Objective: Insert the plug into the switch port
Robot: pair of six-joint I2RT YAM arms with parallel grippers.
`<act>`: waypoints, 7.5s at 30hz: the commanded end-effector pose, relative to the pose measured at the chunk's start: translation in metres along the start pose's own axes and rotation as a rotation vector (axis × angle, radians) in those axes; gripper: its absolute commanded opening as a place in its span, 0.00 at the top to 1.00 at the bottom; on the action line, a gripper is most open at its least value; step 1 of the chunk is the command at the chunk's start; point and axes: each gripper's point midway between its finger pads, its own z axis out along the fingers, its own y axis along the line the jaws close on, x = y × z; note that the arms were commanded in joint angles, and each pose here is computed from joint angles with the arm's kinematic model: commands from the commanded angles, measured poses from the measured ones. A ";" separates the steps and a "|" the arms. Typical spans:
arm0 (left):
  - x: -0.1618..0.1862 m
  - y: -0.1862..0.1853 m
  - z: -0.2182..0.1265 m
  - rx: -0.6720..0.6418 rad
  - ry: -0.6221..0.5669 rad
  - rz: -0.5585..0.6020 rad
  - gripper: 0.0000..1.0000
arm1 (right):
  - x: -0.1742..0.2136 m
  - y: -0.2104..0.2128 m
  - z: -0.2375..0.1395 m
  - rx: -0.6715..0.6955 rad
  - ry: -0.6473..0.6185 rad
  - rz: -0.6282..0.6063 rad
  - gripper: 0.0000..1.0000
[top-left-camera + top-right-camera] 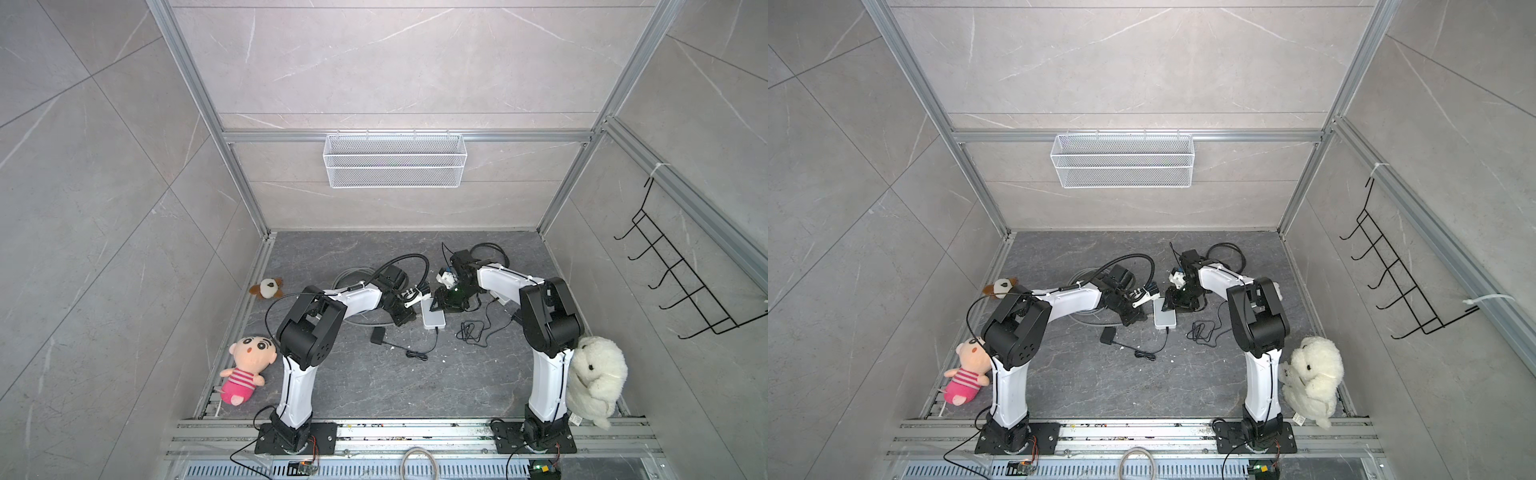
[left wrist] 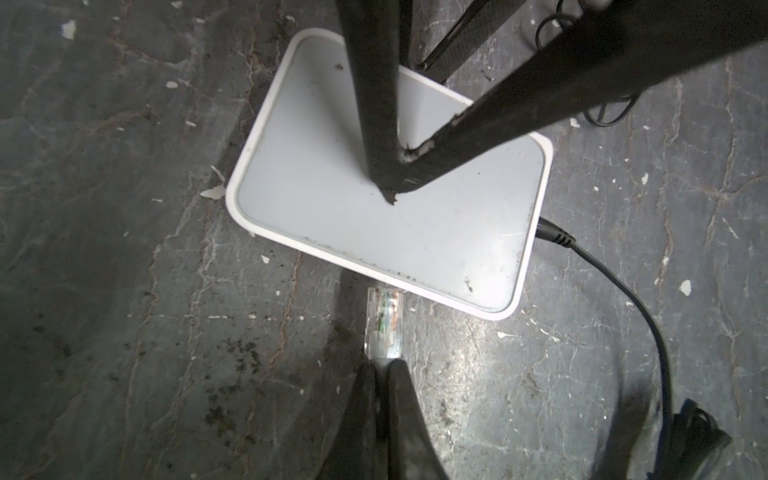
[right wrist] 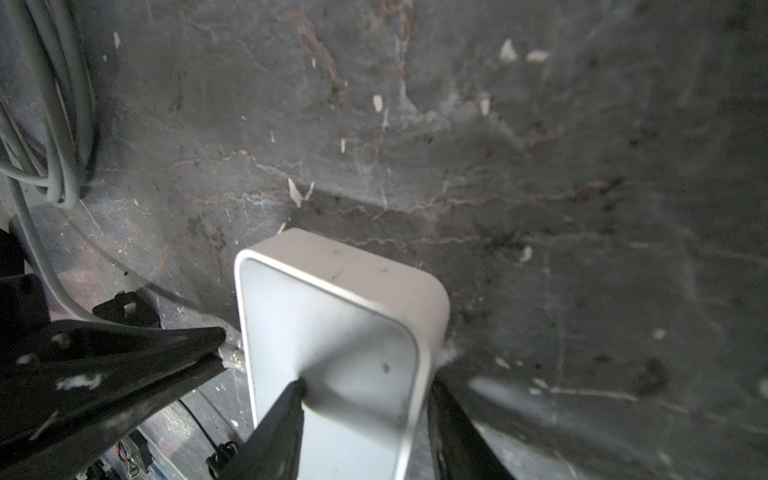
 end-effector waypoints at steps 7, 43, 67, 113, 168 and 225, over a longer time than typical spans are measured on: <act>-0.019 -0.003 -0.010 0.016 -0.077 0.036 1.00 | 0.038 -0.016 0.033 0.069 0.159 0.008 0.52; -0.054 0.006 -0.009 -0.005 -0.185 0.040 1.00 | 0.066 0.046 0.053 -0.111 0.201 -0.022 0.58; -0.121 0.013 -0.013 0.020 -0.306 0.186 1.00 | 0.071 0.086 0.059 -0.193 0.200 -0.006 0.62; 0.023 0.127 -0.236 -0.736 -0.471 -0.564 0.00 | -0.034 -0.037 -0.126 0.362 -0.610 0.082 0.01; 0.229 0.162 -0.259 -1.125 -0.614 -0.805 0.00 | -0.029 -0.109 -0.221 0.498 -0.971 0.076 0.00; 0.229 0.163 -0.259 -1.136 -0.604 -0.800 0.00 | 0.002 -0.131 -0.147 0.506 -1.115 -0.202 0.01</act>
